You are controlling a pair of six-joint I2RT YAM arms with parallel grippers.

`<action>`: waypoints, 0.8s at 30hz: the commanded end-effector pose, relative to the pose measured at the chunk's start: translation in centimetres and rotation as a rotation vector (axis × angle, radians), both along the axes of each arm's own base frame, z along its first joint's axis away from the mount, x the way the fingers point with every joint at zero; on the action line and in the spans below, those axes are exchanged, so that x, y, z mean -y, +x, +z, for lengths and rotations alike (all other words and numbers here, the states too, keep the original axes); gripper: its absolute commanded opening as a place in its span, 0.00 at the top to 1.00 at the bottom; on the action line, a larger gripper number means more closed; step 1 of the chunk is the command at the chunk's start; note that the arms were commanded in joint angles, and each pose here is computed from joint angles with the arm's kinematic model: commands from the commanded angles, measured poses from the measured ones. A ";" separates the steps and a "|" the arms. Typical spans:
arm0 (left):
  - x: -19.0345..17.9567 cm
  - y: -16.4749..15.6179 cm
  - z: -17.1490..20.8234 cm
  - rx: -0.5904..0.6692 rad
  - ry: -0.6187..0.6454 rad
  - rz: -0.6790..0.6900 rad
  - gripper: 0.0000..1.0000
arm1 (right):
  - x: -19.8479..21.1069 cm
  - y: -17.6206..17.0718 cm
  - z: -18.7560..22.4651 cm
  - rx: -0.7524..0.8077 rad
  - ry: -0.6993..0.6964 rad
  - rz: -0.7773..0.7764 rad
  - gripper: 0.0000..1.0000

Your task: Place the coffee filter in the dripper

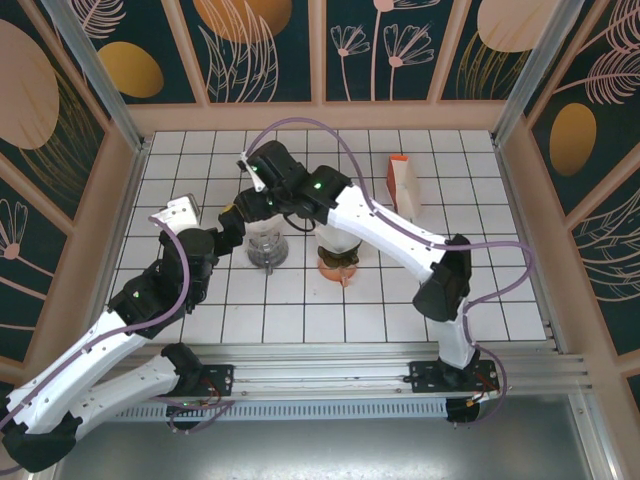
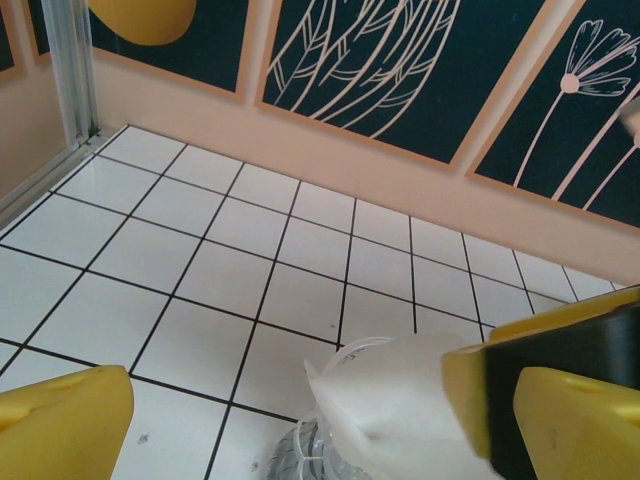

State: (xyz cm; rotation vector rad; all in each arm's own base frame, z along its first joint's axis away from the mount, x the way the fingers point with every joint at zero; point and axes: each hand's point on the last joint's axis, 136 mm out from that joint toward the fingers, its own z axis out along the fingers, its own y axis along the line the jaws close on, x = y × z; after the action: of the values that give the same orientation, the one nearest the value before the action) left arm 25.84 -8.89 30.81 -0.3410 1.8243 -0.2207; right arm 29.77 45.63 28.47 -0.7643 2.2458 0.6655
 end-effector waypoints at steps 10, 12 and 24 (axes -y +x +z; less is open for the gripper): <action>3.4 1.2 -3.6 -0.100 -0.054 -0.146 0.01 | 5.3 3.3 2.1 0.029 0.207 -0.030 0.41; 3.6 1.6 -4.4 -0.132 -0.105 -0.178 0.01 | 5.7 3.8 1.5 0.021 0.229 -0.015 0.39; 3.9 2.8 -6.0 -0.224 -0.279 -0.237 0.11 | 6.0 5.0 -1.6 -0.031 0.301 0.080 0.34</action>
State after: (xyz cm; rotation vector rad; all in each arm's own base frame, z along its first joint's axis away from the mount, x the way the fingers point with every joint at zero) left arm 28.48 -11.51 24.55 -0.3509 2.0603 -0.4984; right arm 35.09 38.71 25.76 -0.6422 2.1633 0.9600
